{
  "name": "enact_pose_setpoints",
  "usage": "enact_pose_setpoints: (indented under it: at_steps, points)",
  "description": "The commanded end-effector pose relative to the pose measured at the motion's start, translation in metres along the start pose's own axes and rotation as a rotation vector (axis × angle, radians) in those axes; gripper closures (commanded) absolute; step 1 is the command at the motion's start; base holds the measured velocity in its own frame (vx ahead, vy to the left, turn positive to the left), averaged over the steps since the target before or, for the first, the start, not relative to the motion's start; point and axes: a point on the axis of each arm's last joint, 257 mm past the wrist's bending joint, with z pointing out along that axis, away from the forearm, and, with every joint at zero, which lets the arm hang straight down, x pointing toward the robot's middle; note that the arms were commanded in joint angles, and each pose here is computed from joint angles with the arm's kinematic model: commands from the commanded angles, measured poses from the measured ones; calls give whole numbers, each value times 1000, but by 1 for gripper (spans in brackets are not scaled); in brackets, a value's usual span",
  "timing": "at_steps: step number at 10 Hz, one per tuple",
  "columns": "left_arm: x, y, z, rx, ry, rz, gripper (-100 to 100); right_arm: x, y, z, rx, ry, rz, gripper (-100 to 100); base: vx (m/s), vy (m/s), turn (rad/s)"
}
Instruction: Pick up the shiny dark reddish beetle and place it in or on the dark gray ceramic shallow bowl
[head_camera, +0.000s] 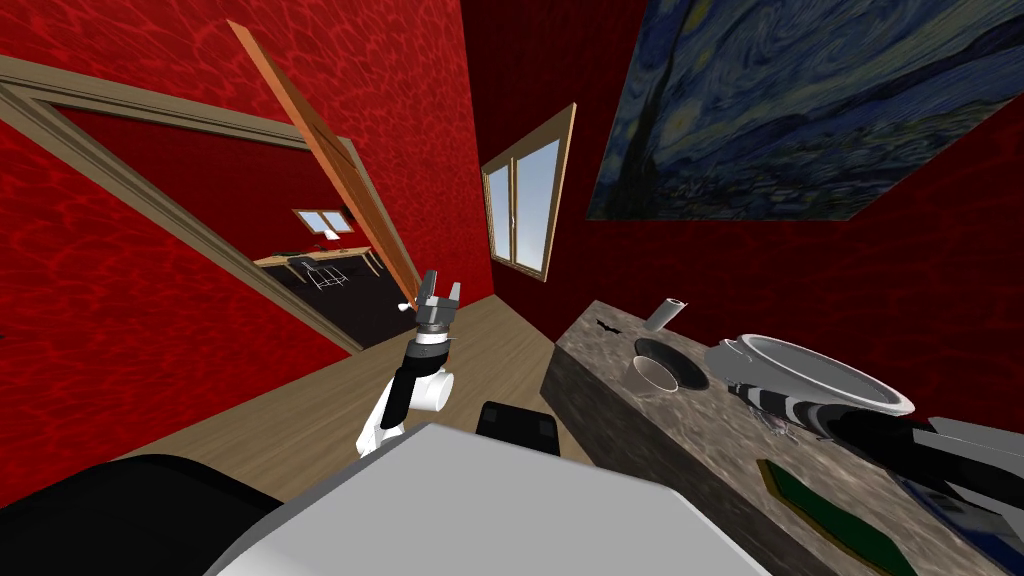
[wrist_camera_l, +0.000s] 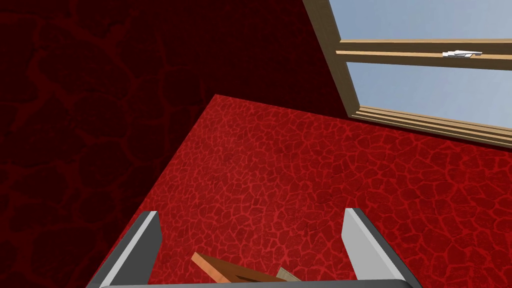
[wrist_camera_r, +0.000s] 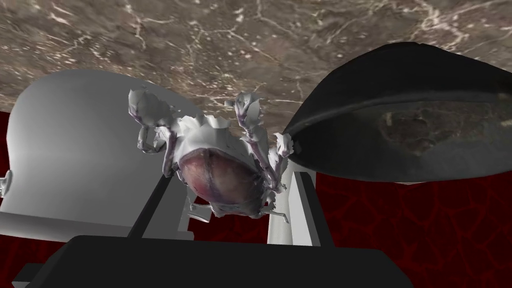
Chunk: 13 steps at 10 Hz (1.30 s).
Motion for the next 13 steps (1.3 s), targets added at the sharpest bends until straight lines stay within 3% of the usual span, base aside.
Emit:
enact_pose_setpoints:
  at_steps: [1, 6, 7, 9, 13]
  points:
    - [0, 0, 0, 0, 0, 0, 0, 0, -7, 0, 19, 4, 12, 100, 66, 42, 9]
    - [0, 0, 0, 0, 0, 0, 0, 1, -13, -1, 39, 10, 28, 100, 56, 41, 3]
    - [0, 0, 0, 0, 0, 0, 0, 2, -27, -3, 78, 20, 59, 100, 101, 100, 16]
    - [0, 0, 0, 0, 0, 0, 0, -4, -22, -3, 68, 8, 60, 100, 99, 85, -13]
    - [0, 0, 0, 0, 0, 0, 0, 3, -33, -4, 98, 24, 74, 100, 41, 25, 3]
